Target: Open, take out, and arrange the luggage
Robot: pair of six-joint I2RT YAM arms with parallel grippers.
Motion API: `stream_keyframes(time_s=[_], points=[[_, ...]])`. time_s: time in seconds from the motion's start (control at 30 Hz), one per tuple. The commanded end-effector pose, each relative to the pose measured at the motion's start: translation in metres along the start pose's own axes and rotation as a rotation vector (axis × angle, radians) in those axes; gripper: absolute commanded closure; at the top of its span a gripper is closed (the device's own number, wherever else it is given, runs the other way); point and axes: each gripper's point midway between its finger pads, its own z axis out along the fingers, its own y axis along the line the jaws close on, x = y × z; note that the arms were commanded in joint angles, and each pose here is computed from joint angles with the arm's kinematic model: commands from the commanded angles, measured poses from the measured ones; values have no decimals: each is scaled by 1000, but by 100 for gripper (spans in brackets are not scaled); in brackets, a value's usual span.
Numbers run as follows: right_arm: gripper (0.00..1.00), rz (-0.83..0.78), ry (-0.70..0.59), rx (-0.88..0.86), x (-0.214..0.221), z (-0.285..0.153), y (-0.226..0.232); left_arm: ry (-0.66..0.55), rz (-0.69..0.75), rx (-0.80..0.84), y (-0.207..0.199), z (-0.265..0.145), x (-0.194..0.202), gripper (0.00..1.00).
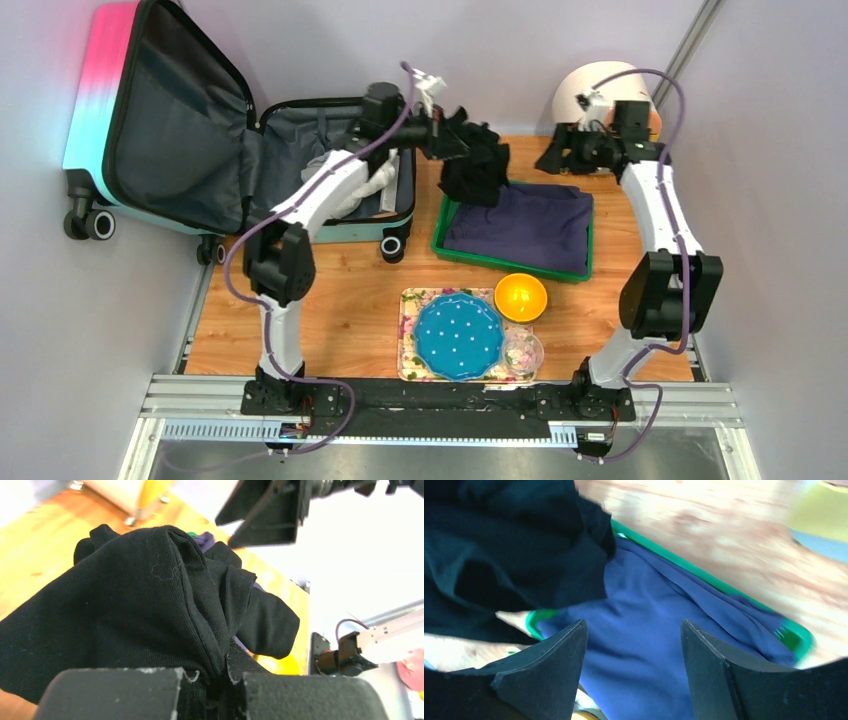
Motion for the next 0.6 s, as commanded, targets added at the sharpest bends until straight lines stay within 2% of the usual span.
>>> stream_keyframes(time_s=[0.0,0.13,0.23,0.27,0.4,0.47,0.5,0.53,0.57], points=[[29,71,-9,63,11,-47,-26,-63,82,280,-67,53,-21,100],[29,113,-26,148,22,-80,-51,-111,86,473,-120,86,-18,100],[29,95,-24,190,30,-98,-55,-128,49,546,-138,91,-8,100],[29,81,-29,202,30,-104,-54,-110,-12,551,-137,91,-3,100],[29,56,-9,187,37,-109,-48,-10,-219,531,-91,78,45,100],[28,67,-4,159,41,-105,-45,11,-314,474,-54,64,60,100],[28,77,1,145,43,-102,-44,63,-391,427,-34,59,86,100],[26,85,1,134,44,-100,-44,88,-409,403,-22,55,98,100],[25,116,12,116,48,-93,-43,92,-345,371,-4,48,108,88]])
